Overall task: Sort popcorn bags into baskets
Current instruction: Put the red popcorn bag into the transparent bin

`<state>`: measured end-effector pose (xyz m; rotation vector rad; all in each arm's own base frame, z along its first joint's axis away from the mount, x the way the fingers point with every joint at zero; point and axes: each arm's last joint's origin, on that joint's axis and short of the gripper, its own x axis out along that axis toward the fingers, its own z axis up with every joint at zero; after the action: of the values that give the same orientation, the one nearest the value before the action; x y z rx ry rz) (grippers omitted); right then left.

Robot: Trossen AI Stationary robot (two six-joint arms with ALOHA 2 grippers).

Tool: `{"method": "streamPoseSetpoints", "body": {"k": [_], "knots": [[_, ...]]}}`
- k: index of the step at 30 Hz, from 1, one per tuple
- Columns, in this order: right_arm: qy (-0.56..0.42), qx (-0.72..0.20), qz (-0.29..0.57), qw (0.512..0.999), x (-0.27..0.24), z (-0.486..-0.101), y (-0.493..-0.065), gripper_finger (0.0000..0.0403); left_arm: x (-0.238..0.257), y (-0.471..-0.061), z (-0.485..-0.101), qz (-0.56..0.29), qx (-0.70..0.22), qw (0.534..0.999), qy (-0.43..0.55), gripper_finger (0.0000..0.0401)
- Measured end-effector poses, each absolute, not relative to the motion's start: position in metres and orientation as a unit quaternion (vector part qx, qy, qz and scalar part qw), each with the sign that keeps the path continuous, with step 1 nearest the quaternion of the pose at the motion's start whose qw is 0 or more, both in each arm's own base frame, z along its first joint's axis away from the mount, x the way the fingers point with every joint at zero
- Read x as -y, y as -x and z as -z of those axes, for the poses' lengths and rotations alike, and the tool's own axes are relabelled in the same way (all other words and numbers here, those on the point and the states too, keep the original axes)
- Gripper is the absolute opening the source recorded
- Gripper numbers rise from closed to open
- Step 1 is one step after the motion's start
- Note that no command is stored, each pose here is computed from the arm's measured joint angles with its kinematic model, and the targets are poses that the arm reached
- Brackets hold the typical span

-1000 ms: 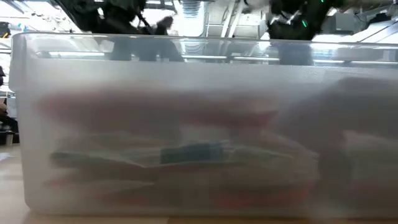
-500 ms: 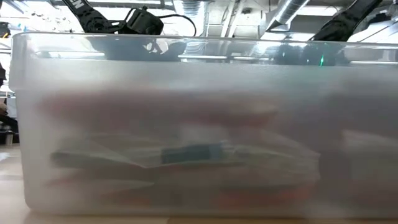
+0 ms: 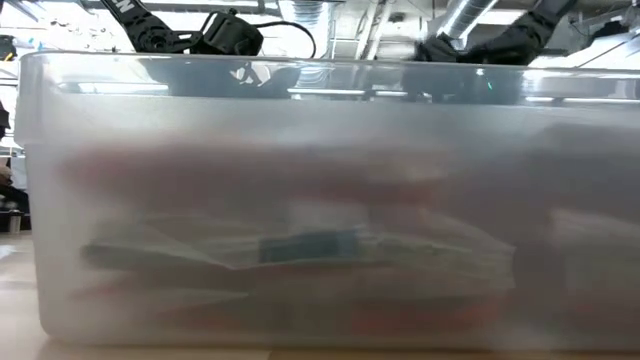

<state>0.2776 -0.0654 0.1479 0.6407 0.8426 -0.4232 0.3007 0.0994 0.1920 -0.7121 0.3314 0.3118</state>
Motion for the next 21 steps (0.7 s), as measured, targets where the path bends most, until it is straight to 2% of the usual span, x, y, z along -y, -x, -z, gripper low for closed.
{"method": "streamPoseSetpoints", "body": {"k": [7,11,21], "knots": [[-0.294,-0.35,0.162,0.874,0.06,-0.193,-0.294,0.0108,-0.096,-0.301,-0.19,-0.173,-0.167,0.907,0.345,0.0142],[-0.304,-0.358,0.171,0.866,0.056,-0.213,-0.276,0.0108,-0.09,-0.311,-0.174,-0.173,-0.179,0.904,0.347,0.0162],[-0.291,-0.386,0.209,0.85,0.045,-0.247,-0.227,0.0108,-0.081,-0.379,-0.147,-0.151,-0.251,0.894,0.339,0.0227]]}}
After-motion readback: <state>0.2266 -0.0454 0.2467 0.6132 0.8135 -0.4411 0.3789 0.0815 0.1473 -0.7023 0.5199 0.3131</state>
